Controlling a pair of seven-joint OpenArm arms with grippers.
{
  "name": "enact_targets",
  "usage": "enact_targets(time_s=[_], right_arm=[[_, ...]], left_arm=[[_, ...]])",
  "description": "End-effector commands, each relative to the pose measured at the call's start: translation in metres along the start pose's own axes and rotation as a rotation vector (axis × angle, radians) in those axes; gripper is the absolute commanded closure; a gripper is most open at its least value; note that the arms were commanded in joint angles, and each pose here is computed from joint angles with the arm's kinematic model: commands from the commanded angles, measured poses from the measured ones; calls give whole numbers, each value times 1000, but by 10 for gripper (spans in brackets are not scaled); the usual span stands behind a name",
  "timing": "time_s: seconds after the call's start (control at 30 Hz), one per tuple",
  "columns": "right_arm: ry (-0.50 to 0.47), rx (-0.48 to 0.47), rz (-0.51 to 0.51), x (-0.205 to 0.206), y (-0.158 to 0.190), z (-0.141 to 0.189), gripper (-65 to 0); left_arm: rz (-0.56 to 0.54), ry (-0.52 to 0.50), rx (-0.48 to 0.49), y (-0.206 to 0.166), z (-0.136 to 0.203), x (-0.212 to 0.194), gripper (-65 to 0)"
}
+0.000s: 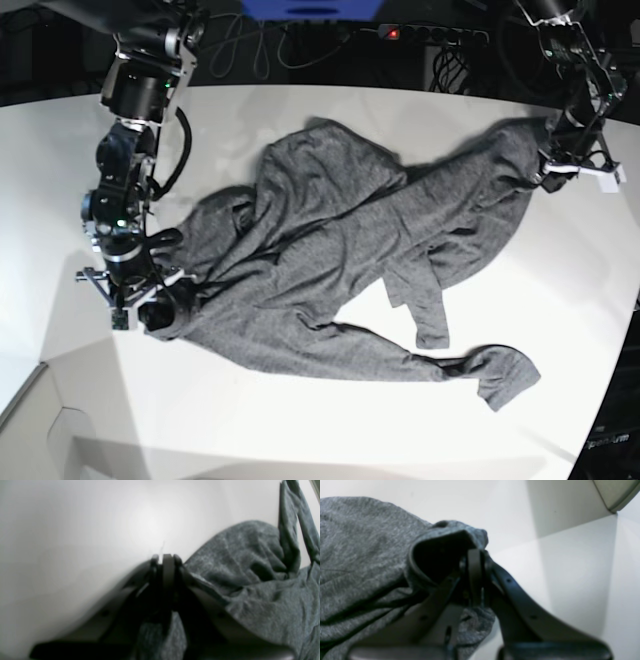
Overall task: Layout the t-shirt on the table in an organized manner, then fold the t-shirt properly
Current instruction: 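Lift the shirt with both grippers and swing it across the table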
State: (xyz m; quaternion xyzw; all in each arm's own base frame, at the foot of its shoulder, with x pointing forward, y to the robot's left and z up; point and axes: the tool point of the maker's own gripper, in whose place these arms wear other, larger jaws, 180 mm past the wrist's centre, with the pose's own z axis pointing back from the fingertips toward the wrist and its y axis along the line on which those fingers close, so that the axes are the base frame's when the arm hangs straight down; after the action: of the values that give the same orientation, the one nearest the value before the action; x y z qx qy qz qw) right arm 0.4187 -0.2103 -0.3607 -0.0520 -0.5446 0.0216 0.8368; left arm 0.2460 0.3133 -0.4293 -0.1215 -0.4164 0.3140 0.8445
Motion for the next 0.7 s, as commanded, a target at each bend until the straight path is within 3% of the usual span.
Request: enact_targets(time_s=[0.0, 0.13, 0.43, 0.67], right_arm=[[-73, -16, 5, 25, -7, -1, 0], [-89, -20, 6, 31, -9, 0, 0], [-252, -89, 85, 82, -27, 46, 0], [-329, -84, 64, 99, -29, 69, 0]], left_arm=[[-29, -12, 4, -1, 4, 11, -8], [-99, -89, -25, -19, 20, 38, -1], [-256, -396, -88, -75, 79, 134, -1], [-310, -633, -152, -120, 114, 207, -1]])
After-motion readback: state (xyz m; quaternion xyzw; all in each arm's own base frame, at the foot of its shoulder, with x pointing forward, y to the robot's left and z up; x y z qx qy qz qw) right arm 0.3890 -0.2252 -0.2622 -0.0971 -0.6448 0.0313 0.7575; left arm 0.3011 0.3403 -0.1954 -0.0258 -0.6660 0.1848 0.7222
